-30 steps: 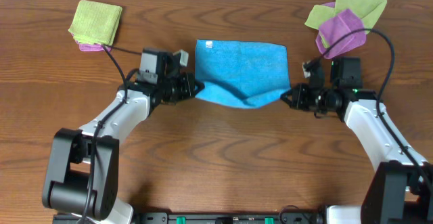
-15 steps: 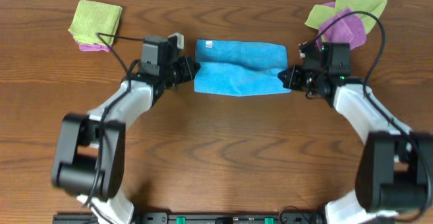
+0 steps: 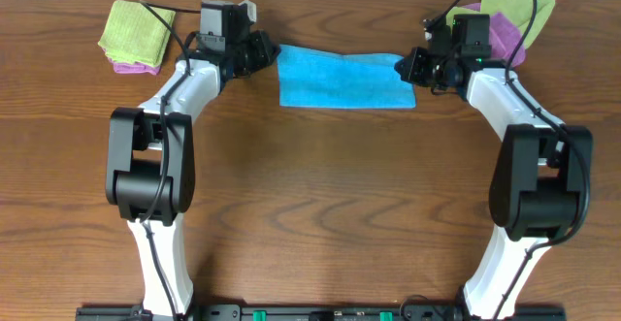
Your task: Fold the cloth
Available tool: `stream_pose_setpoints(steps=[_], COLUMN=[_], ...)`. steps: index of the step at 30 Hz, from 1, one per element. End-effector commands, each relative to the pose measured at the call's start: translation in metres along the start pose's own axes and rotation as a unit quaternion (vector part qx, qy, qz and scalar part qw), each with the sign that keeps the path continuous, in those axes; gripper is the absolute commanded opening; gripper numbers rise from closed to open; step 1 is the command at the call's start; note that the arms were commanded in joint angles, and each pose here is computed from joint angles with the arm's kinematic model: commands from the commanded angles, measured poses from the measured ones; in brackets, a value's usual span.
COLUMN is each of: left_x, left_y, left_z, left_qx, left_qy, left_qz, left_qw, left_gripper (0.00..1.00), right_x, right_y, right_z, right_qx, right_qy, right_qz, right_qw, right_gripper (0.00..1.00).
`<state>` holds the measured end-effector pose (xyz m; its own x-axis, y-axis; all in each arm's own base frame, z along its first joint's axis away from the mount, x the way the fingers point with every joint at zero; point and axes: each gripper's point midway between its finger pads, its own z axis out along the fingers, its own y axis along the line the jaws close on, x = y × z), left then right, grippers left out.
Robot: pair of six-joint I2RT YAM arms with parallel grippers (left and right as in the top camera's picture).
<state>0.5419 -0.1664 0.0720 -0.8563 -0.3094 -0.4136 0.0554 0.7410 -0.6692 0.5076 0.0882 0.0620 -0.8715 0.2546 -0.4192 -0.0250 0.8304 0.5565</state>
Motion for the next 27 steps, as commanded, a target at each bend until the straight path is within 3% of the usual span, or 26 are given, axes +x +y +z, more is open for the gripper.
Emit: stream_pose_setpoints(steps=[1, 7, 15, 16, 17, 18, 20, 21, 24, 25, 26, 27], left_x=[0.006, 0.052, 0.064, 0.063, 0.063, 0.062, 0.060, 0.057, 0.045, 0.040, 0.036, 0.032], left_y=[-0.005, 0.003, -0.001, 0.000, 0.000, 0.000, 0.000, -0.003, -0.021, -0.027, -0.030, -0.031], left_z=[-0.005, -0.012, -0.008, -0.008, -0.008, -0.009, -0.013, -0.017, -0.032, -0.036, -0.039, -0.040], left_qx=[0.008, -0.016, -0.026, -0.028, -0.027, -0.026, -0.026, -0.024, -0.014, -0.020, -0.033, -0.051], left_qy=[0.025, 0.113, 0.129, 0.128, 0.128, 0.127, 0.125, 0.121, 0.101, 0.091, 0.079, 0.067], left_qz=[0.013, -0.001, 0.005, 0.005, 0.004, 0.004, 0.006, 0.017, 0.064, 0.084, 0.104, 0.119], left_qw=[1.000, 0.993, 0.991, 0.991, 0.991, 0.992, 0.992, 0.992, 0.993, 0.992, 0.991, 0.989], left_gripper=[0.06, 0.05, 0.05, 0.06, 0.25, 0.39, 0.47, 0.57, 0.62, 0.61, 0.42, 0.19], right_x=[0.008, 0.034, 0.041, 0.041, 0.041, 0.042, 0.039, 0.035, 0.016, 0.007, 0.000, -0.006], right_y=[0.001, -0.004, -0.011, -0.011, -0.011, -0.011, -0.011, -0.009, 0.004, 0.009, 0.010, 0.011], right_z=[0.000, -0.005, -0.010, -0.010, -0.010, -0.010, -0.014, -0.018, -0.036, -0.043, -0.049, -0.053], right_qx=[0.006, 0.018, 0.025, 0.025, 0.025, 0.025, 0.026, 0.025, 0.019, 0.024, 0.036, 0.053], right_qy=[0.023, 0.075, 0.090, 0.090, 0.091, 0.092, 0.090, 0.084, 0.053, 0.035, 0.019, 0.004], right_qz=[0.015, 0.015, 0.030, 0.030, 0.031, 0.031, 0.032, 0.027, -0.015, -0.030, -0.039, -0.048], right_qw=[1.000, 0.997, 0.995, 0.995, 0.995, 0.995, 0.995, 0.996, 0.998, 0.999, 0.998, 0.997], right_gripper=[0.01, 0.01, 0.01, 0.14, 0.47, 0.68, 0.85, 0.87, 0.70, 0.41, 0.02, 0.01])
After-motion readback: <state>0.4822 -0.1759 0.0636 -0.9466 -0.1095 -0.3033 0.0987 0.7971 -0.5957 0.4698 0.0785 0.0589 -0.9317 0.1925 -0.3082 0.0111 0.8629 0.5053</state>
